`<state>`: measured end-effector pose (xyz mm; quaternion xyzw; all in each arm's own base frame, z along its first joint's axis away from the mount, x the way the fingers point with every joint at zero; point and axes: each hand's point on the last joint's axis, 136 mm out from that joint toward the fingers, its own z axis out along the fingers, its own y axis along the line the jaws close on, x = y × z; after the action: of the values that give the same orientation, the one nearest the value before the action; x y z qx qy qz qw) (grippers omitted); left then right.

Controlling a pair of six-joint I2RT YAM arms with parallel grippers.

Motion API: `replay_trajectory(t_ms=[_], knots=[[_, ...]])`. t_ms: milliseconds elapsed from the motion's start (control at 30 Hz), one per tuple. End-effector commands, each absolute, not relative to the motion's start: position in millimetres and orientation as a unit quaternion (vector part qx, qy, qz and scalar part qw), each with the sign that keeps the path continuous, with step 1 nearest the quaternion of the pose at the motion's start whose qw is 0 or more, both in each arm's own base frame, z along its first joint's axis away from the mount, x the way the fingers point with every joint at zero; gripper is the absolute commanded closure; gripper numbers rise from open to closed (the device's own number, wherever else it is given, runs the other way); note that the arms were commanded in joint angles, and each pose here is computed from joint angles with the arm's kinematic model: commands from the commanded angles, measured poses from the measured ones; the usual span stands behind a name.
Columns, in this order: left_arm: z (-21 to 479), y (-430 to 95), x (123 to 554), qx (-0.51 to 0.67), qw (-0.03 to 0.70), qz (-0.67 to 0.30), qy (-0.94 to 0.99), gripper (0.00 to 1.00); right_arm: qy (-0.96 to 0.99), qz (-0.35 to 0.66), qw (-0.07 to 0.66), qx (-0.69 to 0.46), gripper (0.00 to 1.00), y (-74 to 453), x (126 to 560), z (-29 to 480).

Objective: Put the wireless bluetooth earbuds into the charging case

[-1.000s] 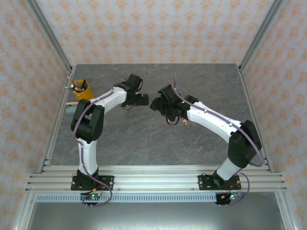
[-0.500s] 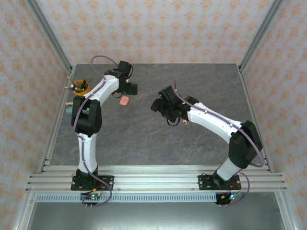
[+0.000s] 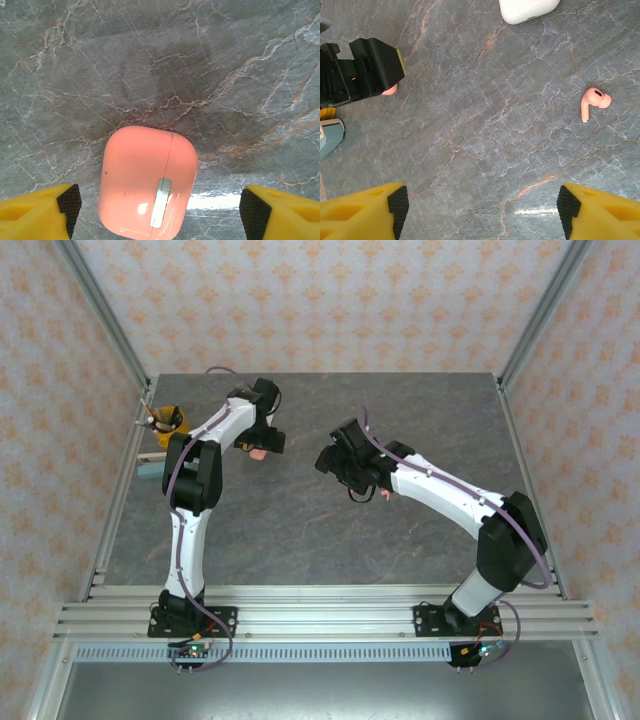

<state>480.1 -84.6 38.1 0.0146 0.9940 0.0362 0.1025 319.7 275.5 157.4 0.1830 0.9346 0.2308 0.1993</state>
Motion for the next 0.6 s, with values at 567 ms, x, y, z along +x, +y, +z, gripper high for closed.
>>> replay_trajectory(t_ms=[567], knots=[[18.8, -79.6, 476.5, 0.008, 0.071, 0.023, 0.997, 0.33, 0.929, 0.222, 0.227, 0.188, 0.21, 261.7, 320.7, 175.2]])
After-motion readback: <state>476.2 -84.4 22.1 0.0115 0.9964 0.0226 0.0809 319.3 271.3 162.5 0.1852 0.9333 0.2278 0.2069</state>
